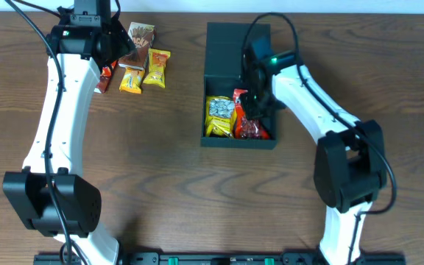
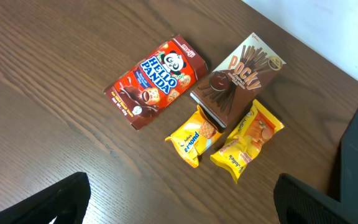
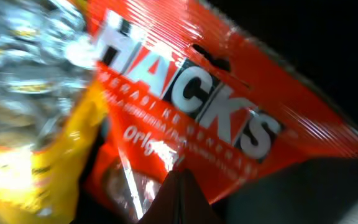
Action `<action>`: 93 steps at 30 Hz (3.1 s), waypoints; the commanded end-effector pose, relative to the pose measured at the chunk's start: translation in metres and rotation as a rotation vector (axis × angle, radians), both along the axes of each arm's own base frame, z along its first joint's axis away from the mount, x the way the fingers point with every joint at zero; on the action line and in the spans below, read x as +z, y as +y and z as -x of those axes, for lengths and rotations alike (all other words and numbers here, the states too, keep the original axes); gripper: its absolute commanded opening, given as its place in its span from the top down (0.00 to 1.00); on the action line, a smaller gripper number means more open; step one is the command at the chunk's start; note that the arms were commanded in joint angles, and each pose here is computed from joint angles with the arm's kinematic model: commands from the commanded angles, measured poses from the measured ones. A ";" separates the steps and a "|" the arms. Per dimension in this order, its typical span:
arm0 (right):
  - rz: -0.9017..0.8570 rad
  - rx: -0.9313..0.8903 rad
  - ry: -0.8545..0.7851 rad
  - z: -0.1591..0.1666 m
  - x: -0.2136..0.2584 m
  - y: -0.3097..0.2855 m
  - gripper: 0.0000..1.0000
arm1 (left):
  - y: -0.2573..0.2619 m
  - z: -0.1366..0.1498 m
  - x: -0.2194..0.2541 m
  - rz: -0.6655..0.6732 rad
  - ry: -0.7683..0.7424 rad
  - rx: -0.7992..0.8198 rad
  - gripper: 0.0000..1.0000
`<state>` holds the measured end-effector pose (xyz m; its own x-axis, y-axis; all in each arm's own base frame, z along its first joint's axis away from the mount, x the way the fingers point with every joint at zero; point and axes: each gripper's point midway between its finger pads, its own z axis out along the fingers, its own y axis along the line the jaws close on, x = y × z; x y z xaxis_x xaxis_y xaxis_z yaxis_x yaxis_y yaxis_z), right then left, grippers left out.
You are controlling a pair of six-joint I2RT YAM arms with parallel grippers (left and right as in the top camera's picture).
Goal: Pack container
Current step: 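Press the bags down inside the box with the right gripper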
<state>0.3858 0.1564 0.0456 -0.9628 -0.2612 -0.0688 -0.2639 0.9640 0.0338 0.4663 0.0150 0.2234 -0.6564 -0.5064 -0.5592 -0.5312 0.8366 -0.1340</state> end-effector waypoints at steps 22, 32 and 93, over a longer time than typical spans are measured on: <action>0.063 0.025 0.017 -0.006 0.031 -0.004 0.98 | 0.004 0.008 0.002 -0.010 0.023 0.000 0.05; -0.002 0.072 0.094 0.014 0.032 0.010 0.99 | 0.009 0.008 0.003 -0.035 0.021 0.015 0.05; 0.067 -0.037 -0.383 -0.045 0.133 -0.048 0.98 | 0.007 0.016 -0.015 -0.048 0.085 -0.023 0.05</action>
<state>0.4213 0.1487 0.1640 -0.8724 -0.2979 -0.3875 -0.2976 0.9526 -0.0623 0.4568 0.0181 0.2141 -0.6949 -0.4780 -0.5373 -0.5231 0.8487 -0.0784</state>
